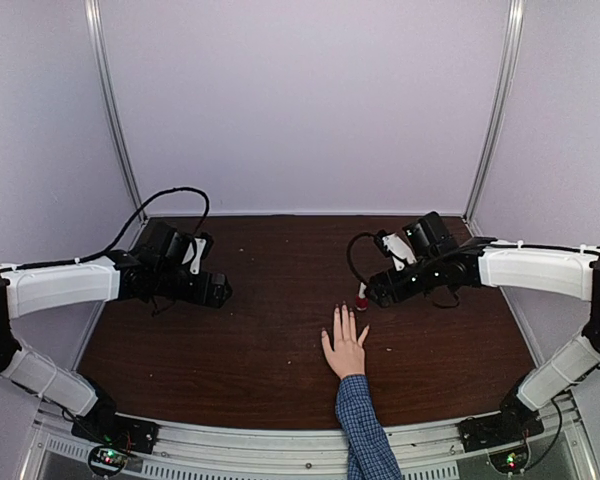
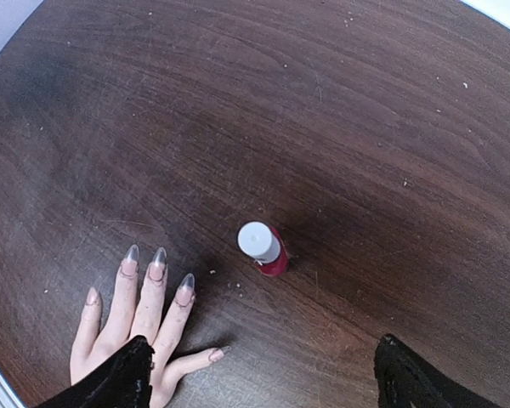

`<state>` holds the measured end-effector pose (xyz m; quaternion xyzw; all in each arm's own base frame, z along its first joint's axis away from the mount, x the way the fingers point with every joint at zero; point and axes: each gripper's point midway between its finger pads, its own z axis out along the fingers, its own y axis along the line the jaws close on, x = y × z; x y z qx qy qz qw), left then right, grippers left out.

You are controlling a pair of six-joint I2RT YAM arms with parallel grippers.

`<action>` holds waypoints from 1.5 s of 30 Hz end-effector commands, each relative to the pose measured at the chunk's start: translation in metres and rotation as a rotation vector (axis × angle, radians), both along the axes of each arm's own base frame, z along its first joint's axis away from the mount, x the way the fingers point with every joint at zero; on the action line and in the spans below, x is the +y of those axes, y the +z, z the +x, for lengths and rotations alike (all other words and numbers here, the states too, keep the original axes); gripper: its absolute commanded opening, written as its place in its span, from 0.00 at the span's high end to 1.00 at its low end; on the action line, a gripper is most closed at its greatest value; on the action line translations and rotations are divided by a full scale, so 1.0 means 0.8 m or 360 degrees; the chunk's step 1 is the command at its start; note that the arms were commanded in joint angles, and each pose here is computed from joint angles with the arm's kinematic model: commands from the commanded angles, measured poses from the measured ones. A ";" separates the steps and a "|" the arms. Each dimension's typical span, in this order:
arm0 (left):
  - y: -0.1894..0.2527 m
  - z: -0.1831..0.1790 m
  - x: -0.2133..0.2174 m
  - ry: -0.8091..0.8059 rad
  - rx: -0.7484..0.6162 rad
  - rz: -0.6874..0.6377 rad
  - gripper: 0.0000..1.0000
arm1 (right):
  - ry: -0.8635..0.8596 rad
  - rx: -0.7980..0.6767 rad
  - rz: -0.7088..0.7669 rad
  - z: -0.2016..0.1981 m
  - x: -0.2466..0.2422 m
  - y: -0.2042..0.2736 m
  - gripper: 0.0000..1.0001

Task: Paint the nails
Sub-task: Pick up the nail polish bottle from the center of the board.

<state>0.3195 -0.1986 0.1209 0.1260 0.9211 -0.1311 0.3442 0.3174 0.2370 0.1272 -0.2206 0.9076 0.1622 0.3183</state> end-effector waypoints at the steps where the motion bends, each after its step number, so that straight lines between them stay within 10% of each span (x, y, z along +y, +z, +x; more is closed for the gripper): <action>1: 0.018 0.001 -0.012 -0.0075 -0.0114 -0.0070 0.02 | 0.0022 0.0020 -0.0031 0.007 0.016 0.001 0.13; 17: 0.011 -0.001 -0.009 -0.0088 -0.0119 -0.0044 0.02 | 0.0021 0.0067 -0.0173 0.037 0.035 -0.030 0.46; 45: 0.005 0.005 -0.031 -0.0176 -0.0098 -0.0115 0.02 | 0.0048 0.0049 -0.0301 0.059 0.038 -0.051 0.65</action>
